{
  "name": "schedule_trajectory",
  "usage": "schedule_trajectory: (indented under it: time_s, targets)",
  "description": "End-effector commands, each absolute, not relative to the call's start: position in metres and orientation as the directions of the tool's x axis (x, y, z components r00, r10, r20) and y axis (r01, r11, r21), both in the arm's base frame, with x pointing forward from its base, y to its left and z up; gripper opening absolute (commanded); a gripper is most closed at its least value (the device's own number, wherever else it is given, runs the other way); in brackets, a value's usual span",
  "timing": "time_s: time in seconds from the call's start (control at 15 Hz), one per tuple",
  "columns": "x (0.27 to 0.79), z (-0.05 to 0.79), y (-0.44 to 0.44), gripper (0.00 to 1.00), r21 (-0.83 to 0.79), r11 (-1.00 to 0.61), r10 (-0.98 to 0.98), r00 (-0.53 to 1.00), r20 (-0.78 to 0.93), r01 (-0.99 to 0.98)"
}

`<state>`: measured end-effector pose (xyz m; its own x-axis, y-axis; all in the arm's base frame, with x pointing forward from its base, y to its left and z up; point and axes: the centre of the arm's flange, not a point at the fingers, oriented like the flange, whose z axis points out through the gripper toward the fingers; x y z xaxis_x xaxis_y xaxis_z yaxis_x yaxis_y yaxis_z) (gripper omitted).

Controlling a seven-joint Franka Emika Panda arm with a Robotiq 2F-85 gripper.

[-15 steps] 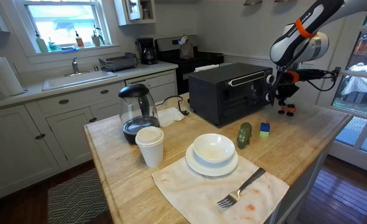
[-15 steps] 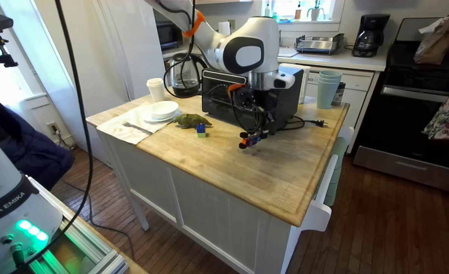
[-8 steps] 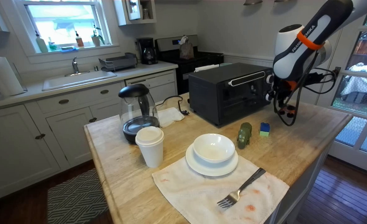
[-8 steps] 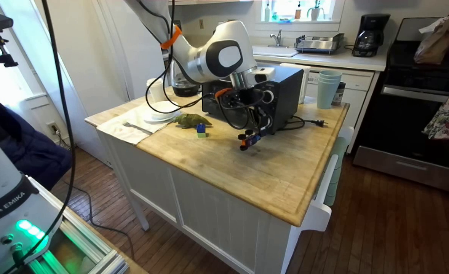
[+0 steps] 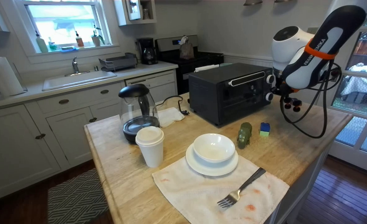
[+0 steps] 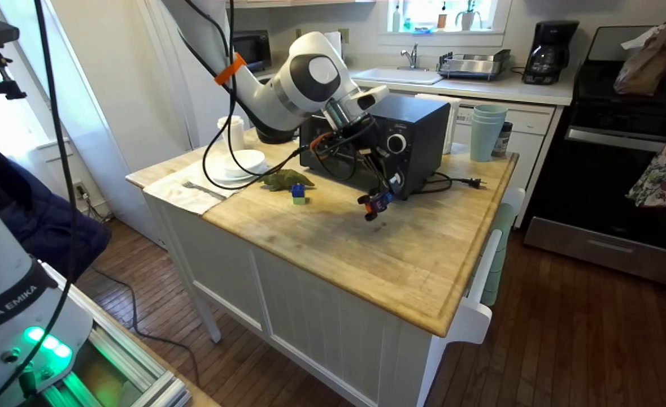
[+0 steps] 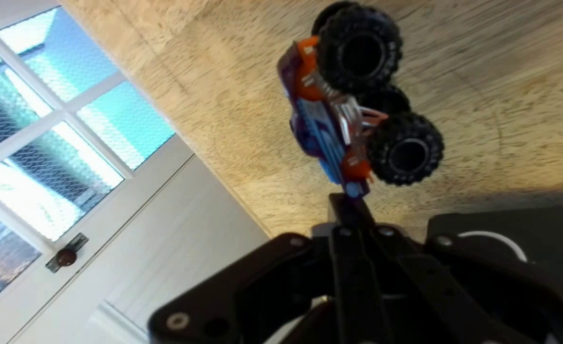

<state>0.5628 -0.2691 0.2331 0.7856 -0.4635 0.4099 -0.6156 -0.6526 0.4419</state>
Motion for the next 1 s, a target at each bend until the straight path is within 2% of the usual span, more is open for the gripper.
schedule_trajectory:
  time_s: [0.0,0.93]
  targets:
    - [0.553,0.224,-0.257,0.0,0.521,-0.606,-0.408,0.796,0.446,-0.602]
    - [0.554,0.184,-0.246,0.0,0.606,-0.578,-0.236,0.823,0.517,-0.547]
